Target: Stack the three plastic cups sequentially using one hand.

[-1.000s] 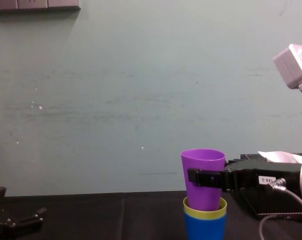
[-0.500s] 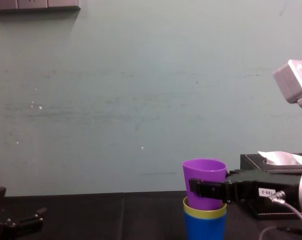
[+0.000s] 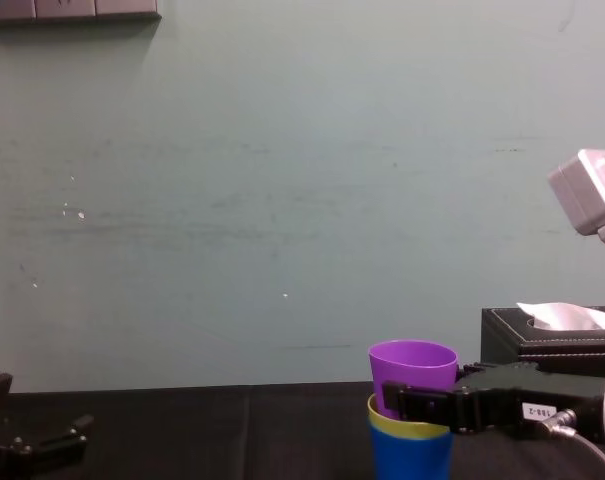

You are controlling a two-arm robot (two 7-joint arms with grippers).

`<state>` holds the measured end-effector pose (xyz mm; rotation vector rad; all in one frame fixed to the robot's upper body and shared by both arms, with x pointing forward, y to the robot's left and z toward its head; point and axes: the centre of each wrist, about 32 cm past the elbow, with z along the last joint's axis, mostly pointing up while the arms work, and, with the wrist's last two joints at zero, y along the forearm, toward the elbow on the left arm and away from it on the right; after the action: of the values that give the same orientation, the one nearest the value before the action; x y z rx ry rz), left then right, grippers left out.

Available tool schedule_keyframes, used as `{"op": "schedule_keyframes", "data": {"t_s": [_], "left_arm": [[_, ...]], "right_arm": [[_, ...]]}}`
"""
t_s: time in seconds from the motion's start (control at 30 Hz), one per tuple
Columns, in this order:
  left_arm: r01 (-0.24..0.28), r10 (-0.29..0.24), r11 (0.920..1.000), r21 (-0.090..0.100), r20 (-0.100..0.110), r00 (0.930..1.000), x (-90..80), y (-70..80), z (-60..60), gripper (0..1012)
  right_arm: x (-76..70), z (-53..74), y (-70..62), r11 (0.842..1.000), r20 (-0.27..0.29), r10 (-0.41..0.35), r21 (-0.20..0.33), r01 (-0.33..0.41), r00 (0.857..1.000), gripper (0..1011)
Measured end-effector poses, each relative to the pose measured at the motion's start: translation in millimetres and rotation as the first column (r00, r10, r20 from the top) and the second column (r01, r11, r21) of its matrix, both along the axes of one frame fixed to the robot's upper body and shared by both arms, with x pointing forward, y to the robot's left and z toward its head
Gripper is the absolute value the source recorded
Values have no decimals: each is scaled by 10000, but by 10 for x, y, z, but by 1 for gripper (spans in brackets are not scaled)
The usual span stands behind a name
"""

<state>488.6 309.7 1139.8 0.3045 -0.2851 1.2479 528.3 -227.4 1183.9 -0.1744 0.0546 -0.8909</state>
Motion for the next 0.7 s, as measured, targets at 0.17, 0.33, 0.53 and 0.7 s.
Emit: {"op": "schedule_keyframes", "data": {"t_s": [0.17,0.33,0.53,0.7], "left_arm": [[0,0,10000,0,0,10000,0,0,0,1011],[0,0,10000,-1,0,10000,0,0,0,1011],[0,0,10000,0,0,10000,0,0,0,1011],[0,0,10000,0,0,10000,0,0,0,1012]], "right_arm": [[0,1,-1,10000,2,-4,-3,4,10000,719],[0,4,-1,10000,-2,-6,-8,6,10000,777],[1,7,-1,10000,-4,-6,-9,6,10000,934],[1,9,-1,10000,-3,-7,-8,7,10000,1002]]}}
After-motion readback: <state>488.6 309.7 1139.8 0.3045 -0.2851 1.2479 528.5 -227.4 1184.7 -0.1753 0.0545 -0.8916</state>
